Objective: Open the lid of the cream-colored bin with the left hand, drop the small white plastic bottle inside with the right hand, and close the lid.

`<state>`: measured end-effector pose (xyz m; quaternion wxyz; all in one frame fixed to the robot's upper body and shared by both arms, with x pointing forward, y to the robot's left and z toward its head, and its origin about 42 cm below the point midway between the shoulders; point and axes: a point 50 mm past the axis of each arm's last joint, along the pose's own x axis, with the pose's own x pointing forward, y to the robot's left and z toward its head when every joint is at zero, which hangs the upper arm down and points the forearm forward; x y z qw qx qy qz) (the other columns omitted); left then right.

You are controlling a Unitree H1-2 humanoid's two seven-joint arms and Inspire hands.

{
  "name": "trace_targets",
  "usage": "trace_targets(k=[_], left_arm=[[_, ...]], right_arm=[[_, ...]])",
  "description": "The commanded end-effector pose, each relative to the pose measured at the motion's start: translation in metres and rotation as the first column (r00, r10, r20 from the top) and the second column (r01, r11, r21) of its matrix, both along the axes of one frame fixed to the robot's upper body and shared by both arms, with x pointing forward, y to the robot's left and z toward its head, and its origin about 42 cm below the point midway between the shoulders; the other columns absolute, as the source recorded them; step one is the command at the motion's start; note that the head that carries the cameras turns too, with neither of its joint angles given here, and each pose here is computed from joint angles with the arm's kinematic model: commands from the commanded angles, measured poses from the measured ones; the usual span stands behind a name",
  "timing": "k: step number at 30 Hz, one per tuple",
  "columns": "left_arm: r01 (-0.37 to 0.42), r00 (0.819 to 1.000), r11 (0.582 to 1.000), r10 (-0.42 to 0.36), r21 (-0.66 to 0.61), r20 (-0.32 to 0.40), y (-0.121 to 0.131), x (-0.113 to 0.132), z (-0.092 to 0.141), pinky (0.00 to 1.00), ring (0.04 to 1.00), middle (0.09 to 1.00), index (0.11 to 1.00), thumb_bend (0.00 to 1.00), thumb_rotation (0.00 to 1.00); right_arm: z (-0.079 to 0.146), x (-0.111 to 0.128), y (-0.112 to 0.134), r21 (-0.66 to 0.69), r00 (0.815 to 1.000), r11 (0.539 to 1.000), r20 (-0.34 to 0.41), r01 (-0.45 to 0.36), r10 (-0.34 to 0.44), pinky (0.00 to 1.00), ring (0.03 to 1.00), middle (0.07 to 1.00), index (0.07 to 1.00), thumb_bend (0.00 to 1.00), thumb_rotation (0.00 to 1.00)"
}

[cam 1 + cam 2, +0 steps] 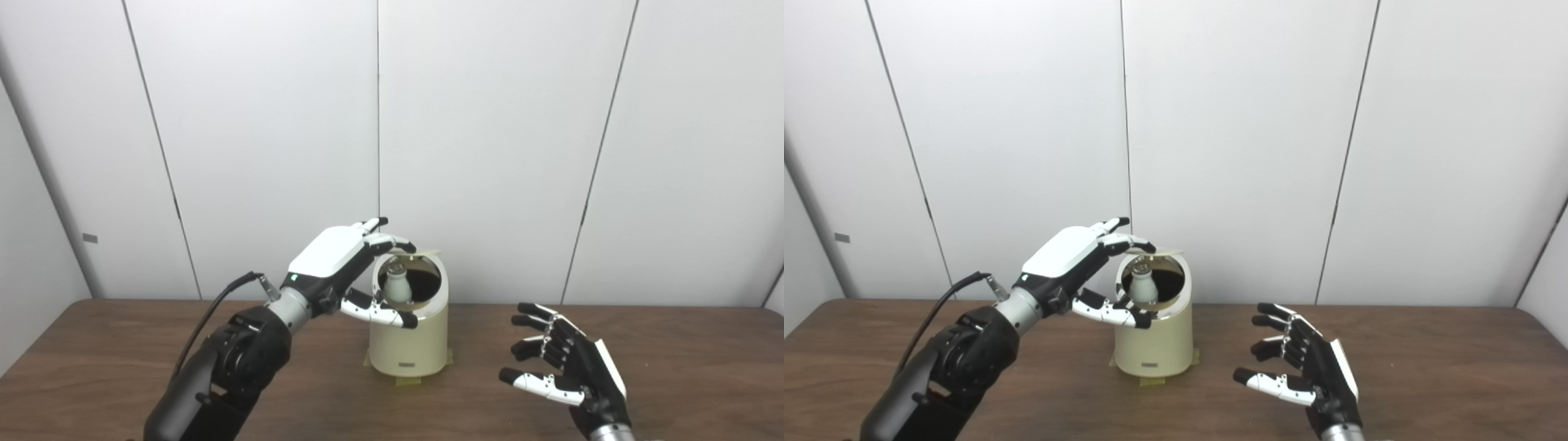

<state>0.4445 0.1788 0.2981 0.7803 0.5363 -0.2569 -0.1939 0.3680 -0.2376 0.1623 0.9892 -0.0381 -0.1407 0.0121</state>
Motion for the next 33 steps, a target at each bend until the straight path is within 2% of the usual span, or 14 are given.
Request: trace_targets(k=[1,14,24,33], left_arm=[[0.015,0.997,1.000,-0.016,0.017,0.076,0.001,0.001,0.023,1.00,1.000,0.854,0.830,0.99,0.55],[0.023,0.999,0.999,-0.025,0.047,0.044,0.000,0.001,0.006,1.00,1.000,0.833,0.819,0.99,0.48],[0.036,0.999,0.994,-0.039,0.100,0.026,0.000,-0.002,-0.003,1.00,1.000,0.826,0.821,0.99,0.50],[0.040,0.998,0.971,-0.052,0.237,0.044,-0.005,-0.004,-0.019,1.00,0.992,0.805,0.794,1.00,0.50]], right_arm=[[0.023,0.008,0.003,0.005,0.997,1.000,0.082,-0.004,0.004,0.50,0.524,0.711,0.727,0.72,0.06],[0.025,0.007,0.005,-0.013,0.997,1.000,0.081,-0.002,0.003,0.51,0.526,0.714,0.731,0.72,0.06],[0.027,0.005,0.006,-0.017,0.997,1.000,0.077,0.004,-0.003,0.50,0.531,0.712,0.731,0.72,0.09],[0.029,0.004,0.006,-0.017,0.998,1.000,0.069,0.008,-0.006,0.48,0.530,0.715,0.731,0.72,0.11]])
